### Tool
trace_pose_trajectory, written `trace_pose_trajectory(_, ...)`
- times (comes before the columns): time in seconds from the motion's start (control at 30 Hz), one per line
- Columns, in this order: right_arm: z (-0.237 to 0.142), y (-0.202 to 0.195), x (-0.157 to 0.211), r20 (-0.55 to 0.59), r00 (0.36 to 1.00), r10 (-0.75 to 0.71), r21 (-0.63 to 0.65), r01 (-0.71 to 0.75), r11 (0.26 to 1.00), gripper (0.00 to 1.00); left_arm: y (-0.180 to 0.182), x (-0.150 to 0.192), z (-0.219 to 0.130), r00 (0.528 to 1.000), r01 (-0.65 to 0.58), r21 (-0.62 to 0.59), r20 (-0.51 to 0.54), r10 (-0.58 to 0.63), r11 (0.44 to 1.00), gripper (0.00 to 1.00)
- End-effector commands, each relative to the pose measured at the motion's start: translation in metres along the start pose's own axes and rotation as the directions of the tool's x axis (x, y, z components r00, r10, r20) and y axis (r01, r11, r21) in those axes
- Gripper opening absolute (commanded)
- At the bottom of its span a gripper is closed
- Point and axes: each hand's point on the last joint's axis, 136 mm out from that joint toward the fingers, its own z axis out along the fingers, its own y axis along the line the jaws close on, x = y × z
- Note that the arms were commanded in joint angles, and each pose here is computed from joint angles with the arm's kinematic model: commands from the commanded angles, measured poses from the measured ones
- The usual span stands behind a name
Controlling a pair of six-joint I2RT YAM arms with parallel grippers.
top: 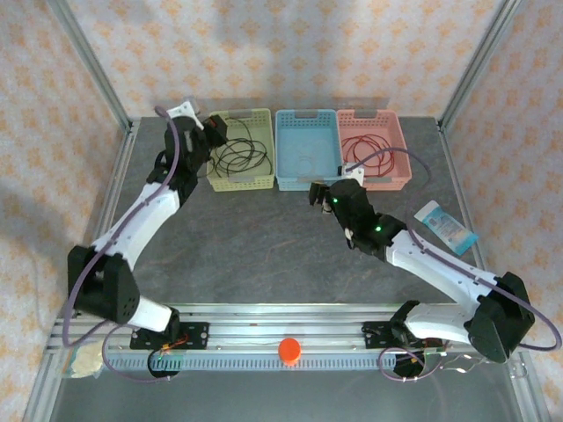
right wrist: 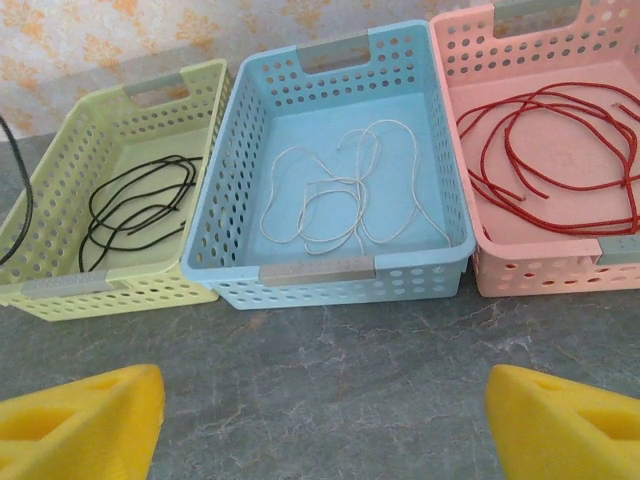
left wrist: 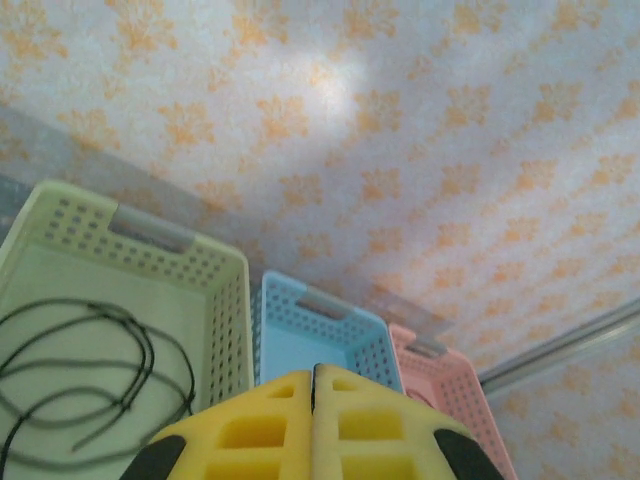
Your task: Untangle the cables
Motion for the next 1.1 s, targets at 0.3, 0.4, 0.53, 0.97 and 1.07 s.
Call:
trace_pose_trajectory(0.3,0.002,-0.009,-0.007,0.019,1.000,0.017,0.063,-0.018,0.998,0.83,0.035,0.007,0.104,0.996,-0.061,-0.047,-0.062,0.058,0.997,0.00)
trace_pose_trajectory(0.4,0.002,-0.014,-0.003,0.013,1.000,0.013,0.077,-0.014,0.997,0.83,0.064,0.039,0.133,0.988,-0.073,-0.094,-0.142,0.059,0.993,0.00)
trace_pose_trajectory(0.53,0.000,-0.018,0.000,0.006,1.000,0.017,0.090,-0.018,0.996,0.84,0.101,0.055,0.147,0.984,-0.112,-0.217,-0.160,0.077,0.970,0.24)
trace_pose_trajectory(0.97,-0.028,-0.058,-0.016,0.222,0.972,0.082,0.140,-0.115,0.983,0.96,0.062,0.024,0.068,0.988,-0.153,-0.093,-0.039,0.150,0.984,0.99)
trace_pose_trajectory(1.07,-0.033,-0.088,-0.020,0.315,0.944,0.099,0.264,-0.188,0.946,1.00,0.072,0.018,0.021,0.987,-0.142,-0.131,0.055,0.150,0.981,0.99)
